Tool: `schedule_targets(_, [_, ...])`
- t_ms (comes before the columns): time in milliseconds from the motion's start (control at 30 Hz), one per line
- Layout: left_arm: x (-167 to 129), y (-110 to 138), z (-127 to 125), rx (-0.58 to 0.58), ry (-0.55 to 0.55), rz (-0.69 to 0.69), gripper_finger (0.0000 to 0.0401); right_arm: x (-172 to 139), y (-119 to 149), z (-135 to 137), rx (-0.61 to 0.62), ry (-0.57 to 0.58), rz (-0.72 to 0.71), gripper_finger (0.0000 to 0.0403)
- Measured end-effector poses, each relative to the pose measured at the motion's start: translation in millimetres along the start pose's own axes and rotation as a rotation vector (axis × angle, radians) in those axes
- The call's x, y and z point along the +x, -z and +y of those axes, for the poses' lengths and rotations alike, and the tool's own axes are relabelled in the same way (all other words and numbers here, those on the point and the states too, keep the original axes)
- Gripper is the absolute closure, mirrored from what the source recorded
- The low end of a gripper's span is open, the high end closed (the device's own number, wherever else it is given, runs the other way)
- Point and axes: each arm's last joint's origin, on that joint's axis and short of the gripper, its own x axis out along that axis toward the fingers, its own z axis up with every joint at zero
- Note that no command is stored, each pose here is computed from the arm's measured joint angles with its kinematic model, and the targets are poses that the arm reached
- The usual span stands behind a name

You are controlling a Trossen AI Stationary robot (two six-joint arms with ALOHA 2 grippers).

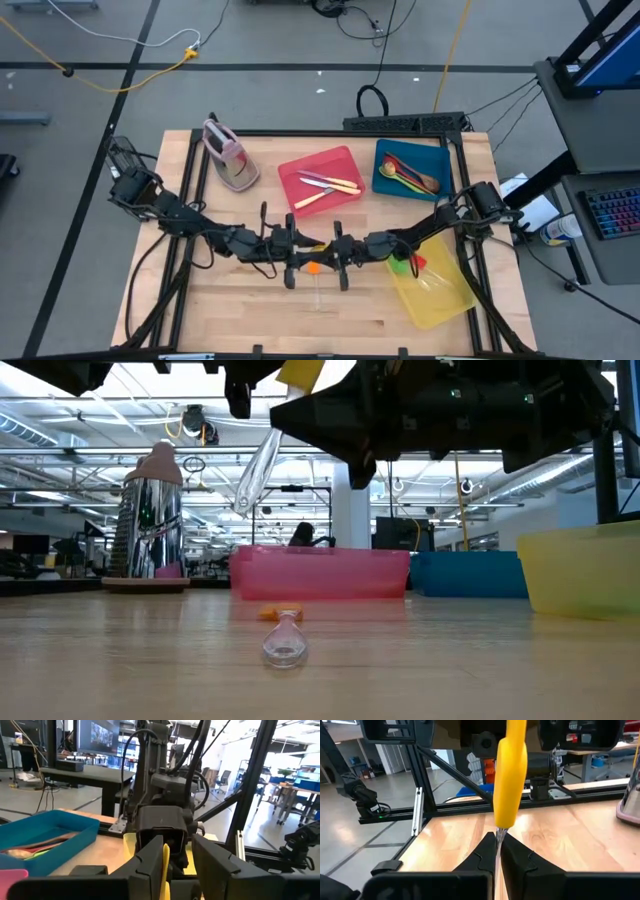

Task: Pick & Place Kitchen Items
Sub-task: Put the yellow spatula into the yellow bin

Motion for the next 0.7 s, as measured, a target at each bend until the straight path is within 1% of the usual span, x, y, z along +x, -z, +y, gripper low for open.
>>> schedule_targets(133, [0.0,0.7,0.5,0.003,-0.006,0.005,0.0296,0.0,0.8,-0.1,0.026,0.001,0.009,0.0397])
schedule_targets(200, [0.1,2.0,1.1,0.010,-0.024,0.018,0.0305,0.0,0.8,-0.1,0.024,0.001,0.008,0.0397])
schedule_targets(267, [-0.1,4.7,2.1,0.024,-0.050,0.041,0.0323,0.0,0.8,-0.1,0.024,0.001,0.008,0.0397])
schedule_targets(400, [-0.2,5.8,2.8,0.030,-0.071,0.050,0.0384,-0.1,0.8,-0.1,0.022,0.001,0.008,0.0397])
schedule_targets(433, [-0.2,5.8,2.9,0.028,-0.072,0.050,0.0391,-0.1,0.8,-0.1,0.021,0.001,0.008,0.0397])
schedule_targets(700, [-0.6,7.9,2.9,0.025,-0.088,0.070,0.0395,-0.6,-0.8,0.1,0.022,0.000,0.006,0.0397])
